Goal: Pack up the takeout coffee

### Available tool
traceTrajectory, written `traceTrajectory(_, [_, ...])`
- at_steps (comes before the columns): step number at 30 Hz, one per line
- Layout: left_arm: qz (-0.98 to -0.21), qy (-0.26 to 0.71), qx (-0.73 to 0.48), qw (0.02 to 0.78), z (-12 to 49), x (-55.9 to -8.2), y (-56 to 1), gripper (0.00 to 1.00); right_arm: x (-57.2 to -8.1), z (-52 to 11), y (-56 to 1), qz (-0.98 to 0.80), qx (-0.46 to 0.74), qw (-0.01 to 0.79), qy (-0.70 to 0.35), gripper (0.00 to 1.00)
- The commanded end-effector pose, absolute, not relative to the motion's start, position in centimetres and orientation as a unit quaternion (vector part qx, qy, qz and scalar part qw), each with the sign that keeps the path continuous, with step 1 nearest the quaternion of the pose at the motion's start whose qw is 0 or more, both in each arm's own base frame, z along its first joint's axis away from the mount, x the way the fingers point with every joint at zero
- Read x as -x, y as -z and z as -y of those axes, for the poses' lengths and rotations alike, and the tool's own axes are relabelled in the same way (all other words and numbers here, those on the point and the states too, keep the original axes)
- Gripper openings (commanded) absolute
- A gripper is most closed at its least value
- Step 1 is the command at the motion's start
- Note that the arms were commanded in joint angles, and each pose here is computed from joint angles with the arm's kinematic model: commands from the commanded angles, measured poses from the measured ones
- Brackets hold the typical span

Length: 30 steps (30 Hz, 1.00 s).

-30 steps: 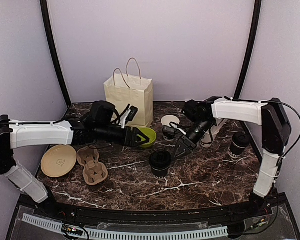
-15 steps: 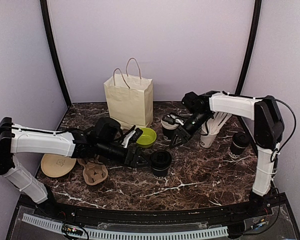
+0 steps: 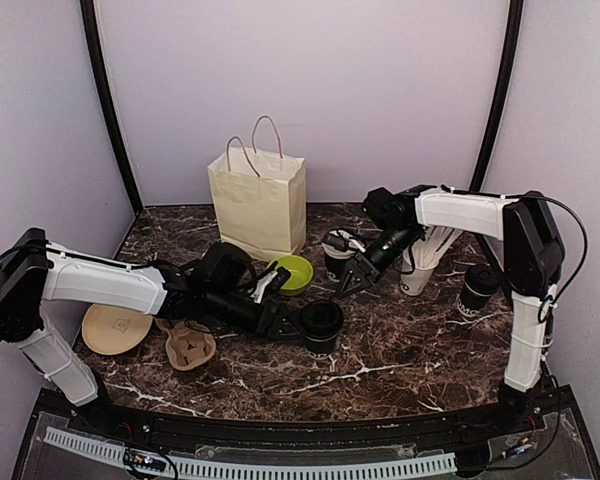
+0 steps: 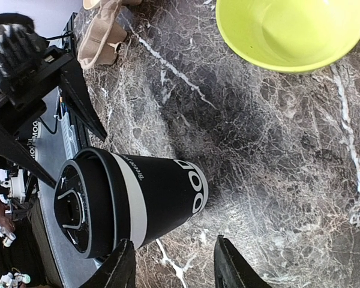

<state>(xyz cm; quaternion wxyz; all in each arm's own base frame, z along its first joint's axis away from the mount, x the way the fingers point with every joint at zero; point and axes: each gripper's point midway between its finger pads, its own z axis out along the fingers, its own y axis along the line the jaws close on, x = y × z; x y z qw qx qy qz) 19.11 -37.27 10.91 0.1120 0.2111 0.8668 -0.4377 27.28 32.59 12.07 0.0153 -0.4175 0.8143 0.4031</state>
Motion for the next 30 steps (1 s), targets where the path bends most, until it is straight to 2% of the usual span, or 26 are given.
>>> traceTrajectory(1, [-0.853,0.456,-0.222,0.124,38.4,-19.6,-12.5,0.7,-26.8,-32.9,-12.4,-0.805,0.417,0.008,-0.422,0.44])
traceTrajectory(11, [-0.852,0.456,-0.227,0.117,39.0,-19.7,-12.1,0.69,-25.6,-33.0,-11.8,-0.8,0.422,-0.008,-0.426,0.45])
traceTrajectory(24, [-0.882,0.407,-0.212,0.11,37.9,-20.9,-9.3,0.66,-23.9,-33.9,-10.8,-0.792,0.434,-0.033,-0.428,0.47])
traceTrajectory(30, [-0.896,0.385,-0.2,0.097,37.0,-21.2,-7.7,0.63,-24.9,-32.9,-7.5,-0.829,0.417,-0.043,-0.369,0.45])
